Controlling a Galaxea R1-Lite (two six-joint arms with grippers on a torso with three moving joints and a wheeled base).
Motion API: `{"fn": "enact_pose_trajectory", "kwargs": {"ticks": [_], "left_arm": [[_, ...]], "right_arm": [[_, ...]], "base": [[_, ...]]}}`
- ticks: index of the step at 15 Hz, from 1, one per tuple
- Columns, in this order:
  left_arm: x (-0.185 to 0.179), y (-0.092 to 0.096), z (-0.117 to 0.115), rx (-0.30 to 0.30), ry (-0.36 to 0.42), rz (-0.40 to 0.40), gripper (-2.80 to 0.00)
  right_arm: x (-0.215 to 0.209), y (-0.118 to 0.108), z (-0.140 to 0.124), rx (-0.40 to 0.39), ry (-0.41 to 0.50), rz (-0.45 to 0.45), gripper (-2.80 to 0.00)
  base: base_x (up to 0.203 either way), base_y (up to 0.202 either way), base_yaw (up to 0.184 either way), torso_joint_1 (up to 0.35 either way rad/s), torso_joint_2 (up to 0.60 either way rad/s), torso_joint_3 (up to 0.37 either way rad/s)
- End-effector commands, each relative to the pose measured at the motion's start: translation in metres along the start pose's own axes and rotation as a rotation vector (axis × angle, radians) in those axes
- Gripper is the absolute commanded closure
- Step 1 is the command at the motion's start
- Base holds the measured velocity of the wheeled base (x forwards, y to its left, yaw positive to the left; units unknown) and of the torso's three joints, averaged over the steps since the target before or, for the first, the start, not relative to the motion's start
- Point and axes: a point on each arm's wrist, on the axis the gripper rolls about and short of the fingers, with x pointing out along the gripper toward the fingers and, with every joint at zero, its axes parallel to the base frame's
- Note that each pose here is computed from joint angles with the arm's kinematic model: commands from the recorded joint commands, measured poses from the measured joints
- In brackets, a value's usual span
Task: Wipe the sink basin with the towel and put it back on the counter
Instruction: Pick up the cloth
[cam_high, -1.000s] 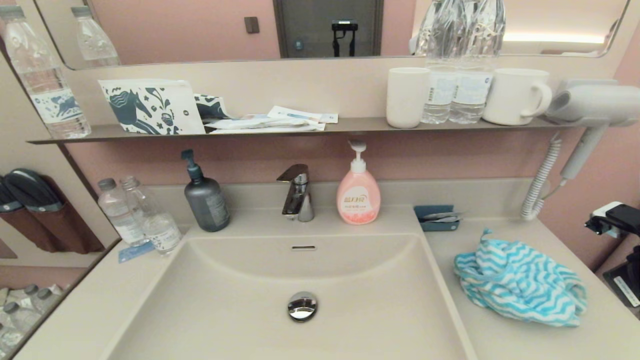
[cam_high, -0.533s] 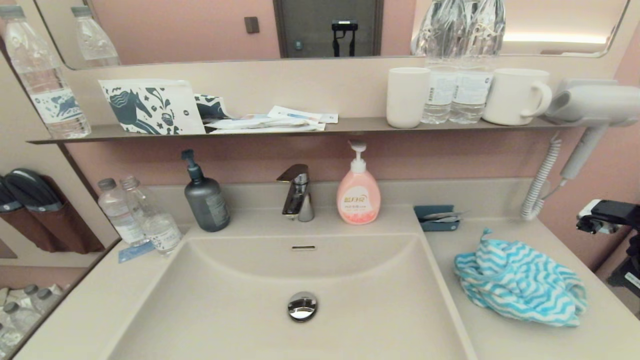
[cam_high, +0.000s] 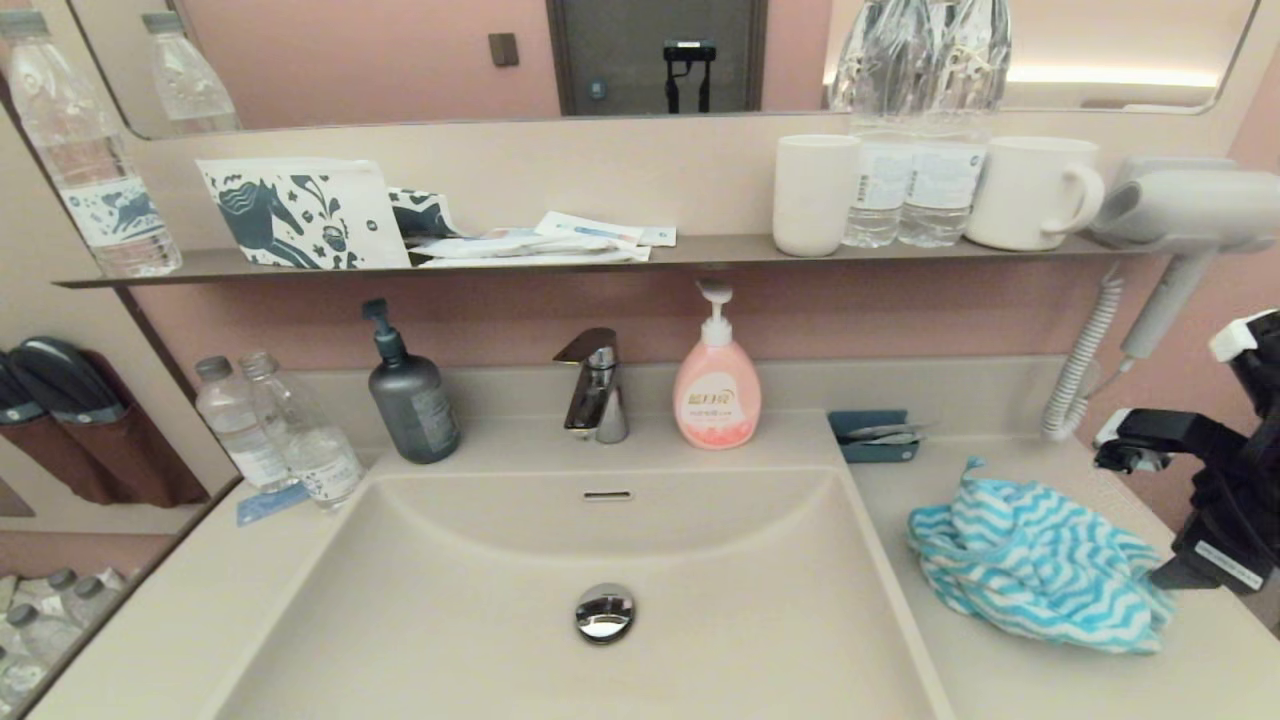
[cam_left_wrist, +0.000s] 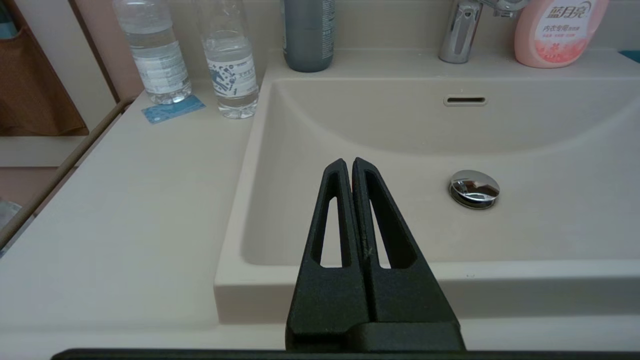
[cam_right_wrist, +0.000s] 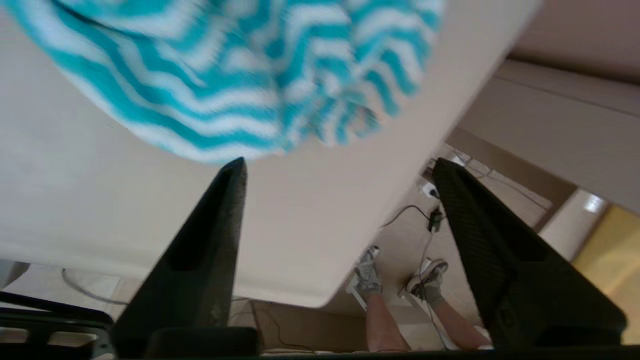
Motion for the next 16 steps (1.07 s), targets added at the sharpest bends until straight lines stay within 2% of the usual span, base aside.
{"fn": "enact_pose_trajectory", "kwargs": {"ticks": [1,6,13,16], "left_arm": [[0.000,0.000,0.000,-0.001,0.001,0.000,0.00],[0.000,0.000,0.000,0.000,0.001,0.000,0.00],[0.000,0.000,0.000,0.001,0.001,0.000,0.00],[0.000,0.000,0.000,0.000,0.001,0.000,0.00]], "right_arm": [[0.016,0.008,0.011,-0.024,0.024,0.051,-2.80],[0.050,0.015,0.032,0.030,-0.001,0.101,-2.80],[0.097,0.002,0.043,0.097,0.056,0.126,-2.80],[0.120,-0.003,0.047,0.115,0.033,0.100,-2.80]], "base": [[0.000,0.000,0.000,0.000,0.00,0.000],[0.000,0.000,0.000,0.000,0.00,0.000],[0.000,0.000,0.000,0.000,0.00,0.000],[0.000,0.000,0.000,0.000,0.00,0.000]]}}
